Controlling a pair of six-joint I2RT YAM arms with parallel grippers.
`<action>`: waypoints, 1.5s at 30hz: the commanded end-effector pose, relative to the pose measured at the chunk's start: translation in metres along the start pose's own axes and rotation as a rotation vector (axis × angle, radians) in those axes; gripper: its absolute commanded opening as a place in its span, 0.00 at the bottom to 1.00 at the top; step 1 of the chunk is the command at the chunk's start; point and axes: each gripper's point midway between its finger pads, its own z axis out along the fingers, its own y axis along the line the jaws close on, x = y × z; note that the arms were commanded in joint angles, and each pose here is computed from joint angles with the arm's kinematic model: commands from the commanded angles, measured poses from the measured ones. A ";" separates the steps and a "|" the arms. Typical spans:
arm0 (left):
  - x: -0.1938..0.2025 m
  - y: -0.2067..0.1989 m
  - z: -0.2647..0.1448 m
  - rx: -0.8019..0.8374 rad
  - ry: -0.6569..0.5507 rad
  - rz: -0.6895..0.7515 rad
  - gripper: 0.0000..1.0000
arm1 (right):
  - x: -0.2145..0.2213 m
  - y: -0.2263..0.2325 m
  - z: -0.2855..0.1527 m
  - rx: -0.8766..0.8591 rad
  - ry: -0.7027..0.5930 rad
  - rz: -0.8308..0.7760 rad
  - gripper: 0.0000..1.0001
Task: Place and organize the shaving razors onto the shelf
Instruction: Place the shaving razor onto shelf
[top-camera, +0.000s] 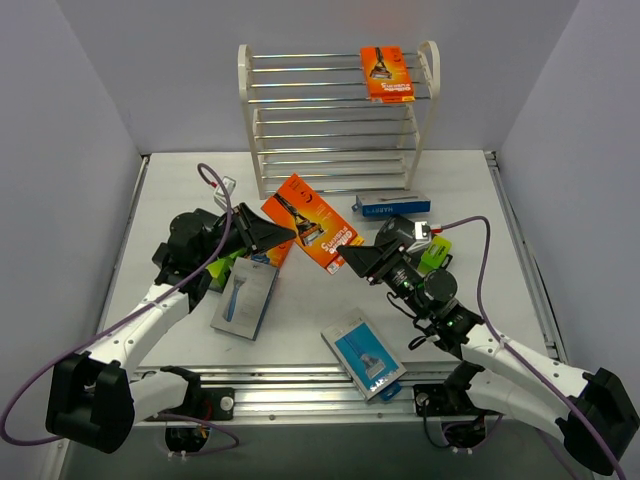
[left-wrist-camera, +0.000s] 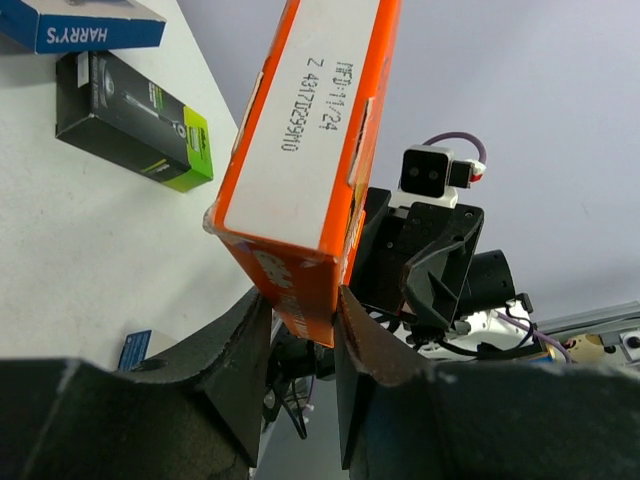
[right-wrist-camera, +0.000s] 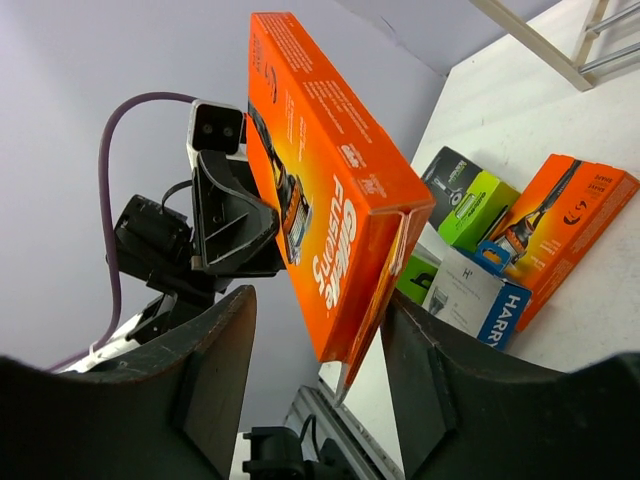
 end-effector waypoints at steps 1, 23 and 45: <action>-0.008 -0.028 -0.002 0.076 0.014 0.089 0.02 | -0.019 0.027 0.002 -0.070 -0.059 -0.019 0.48; -0.003 -0.031 0.001 0.069 0.098 0.103 0.02 | 0.000 0.006 0.010 -0.033 0.006 -0.016 0.37; -0.011 0.002 0.015 -0.059 0.129 0.107 0.38 | -0.006 0.016 0.012 -0.067 -0.021 0.033 0.00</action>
